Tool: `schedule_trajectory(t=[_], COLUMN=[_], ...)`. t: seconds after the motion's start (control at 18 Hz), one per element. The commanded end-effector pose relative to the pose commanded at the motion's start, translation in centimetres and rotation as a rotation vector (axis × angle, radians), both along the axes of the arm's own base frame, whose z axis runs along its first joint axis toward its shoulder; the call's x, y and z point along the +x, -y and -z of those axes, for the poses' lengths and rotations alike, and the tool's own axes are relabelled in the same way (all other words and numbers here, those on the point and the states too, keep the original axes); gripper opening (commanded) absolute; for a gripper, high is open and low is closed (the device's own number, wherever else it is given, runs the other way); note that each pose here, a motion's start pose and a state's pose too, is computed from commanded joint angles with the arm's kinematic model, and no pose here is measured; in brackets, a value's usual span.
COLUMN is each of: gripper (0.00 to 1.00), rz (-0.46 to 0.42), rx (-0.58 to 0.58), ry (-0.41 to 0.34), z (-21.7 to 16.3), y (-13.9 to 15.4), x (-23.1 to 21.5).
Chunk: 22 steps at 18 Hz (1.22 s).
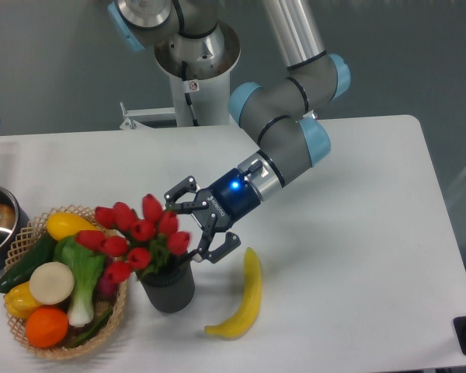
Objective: Insert the flowers into the vase
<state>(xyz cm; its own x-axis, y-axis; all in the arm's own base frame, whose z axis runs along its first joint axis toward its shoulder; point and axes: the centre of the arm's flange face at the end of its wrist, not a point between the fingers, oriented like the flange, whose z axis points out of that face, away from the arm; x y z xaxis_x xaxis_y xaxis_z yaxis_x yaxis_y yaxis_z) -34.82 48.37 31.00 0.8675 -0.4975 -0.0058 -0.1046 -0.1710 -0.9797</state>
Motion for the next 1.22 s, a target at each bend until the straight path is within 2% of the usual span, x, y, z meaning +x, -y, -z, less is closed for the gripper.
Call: schedule_trajectory(t=[0.11,0.28,0.56,0.67,0.83,0.94,1.11,1.22], gripper=[1.00,1.00,1.00,1.00,1.00,1.00,1.00,1.00], rz=[-0.020,-0.071,-0.185,-0.266,-0.385,-0.419,-0.420,-0.369], rx=[-0.066,-0.191,-0.323,-0.381,-0.466,-0.536,-0.660,-0.735], ry=[-0.069,-0.224,-0.454,-0.527,-0.593,-0.633,-0.654,-0.702], z=[-0.4,-2.2,-8.5,-11.2,-14.8,-17.1,-19.3,-20.3], y=[0.3,1.7,4.4,6.4,8.9,9.8,10.9,11.5], x=[-0.4,-1.1,-1.8,-2.8,-3.6,-3.7,-4.6,-4.8])
